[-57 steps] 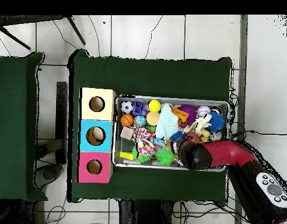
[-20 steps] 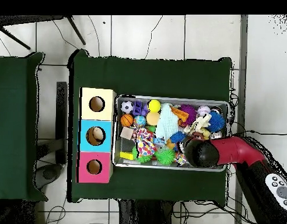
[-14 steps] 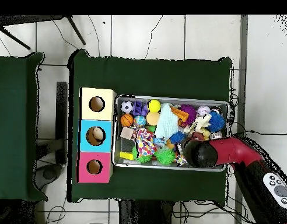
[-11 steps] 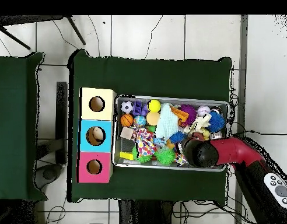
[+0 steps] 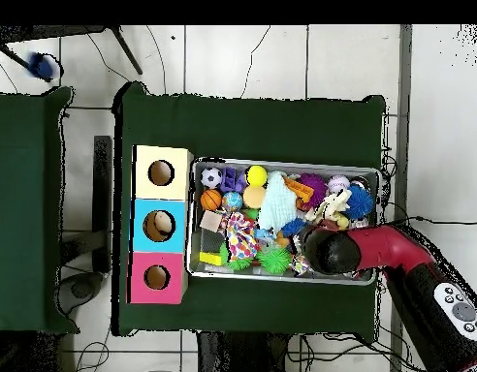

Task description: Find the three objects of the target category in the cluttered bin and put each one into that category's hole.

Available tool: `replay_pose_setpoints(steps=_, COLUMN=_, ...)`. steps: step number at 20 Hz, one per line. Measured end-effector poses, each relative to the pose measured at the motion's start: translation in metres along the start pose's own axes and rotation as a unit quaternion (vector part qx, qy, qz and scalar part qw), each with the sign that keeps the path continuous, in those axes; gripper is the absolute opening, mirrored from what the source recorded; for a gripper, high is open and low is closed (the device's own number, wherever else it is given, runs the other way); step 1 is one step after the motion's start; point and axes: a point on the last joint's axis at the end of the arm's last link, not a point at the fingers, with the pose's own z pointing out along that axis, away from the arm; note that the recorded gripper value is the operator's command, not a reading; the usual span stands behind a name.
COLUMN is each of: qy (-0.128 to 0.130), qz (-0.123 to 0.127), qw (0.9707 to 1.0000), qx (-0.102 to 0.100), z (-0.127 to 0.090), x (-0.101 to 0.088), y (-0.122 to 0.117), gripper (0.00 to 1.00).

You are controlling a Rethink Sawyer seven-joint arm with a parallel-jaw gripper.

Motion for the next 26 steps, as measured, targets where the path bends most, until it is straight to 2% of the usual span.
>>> replay_pose_setpoints(steps=6, qy=-0.001, qz=0.008, qw=0.9999, qx=-0.008, z=0.010, x=0.000, y=-0.001, gripper=1.00)
replay_pose_setpoints(steps=7, qy=-0.002, qz=0.009, qw=0.9999, qx=-0.009, z=0.011, x=0.000, y=-0.002, gripper=0.00)
replay_pose_setpoints(steps=15, qy=-0.006, qz=0.013, qw=0.9999, qx=-0.010, z=0.008, x=-0.002, y=-0.005, gripper=0.00)
replay_pose_setpoints(steps=21, qy=-0.004, qz=0.017, qw=0.9998, qx=-0.013, z=-0.004, x=-0.005, y=-0.012, gripper=0.00)
replay_pose_setpoints(steps=26, qy=0.003, qz=0.018, qw=0.9997, qx=-0.018, z=-0.017, x=-0.009, y=-0.009, gripper=0.00)
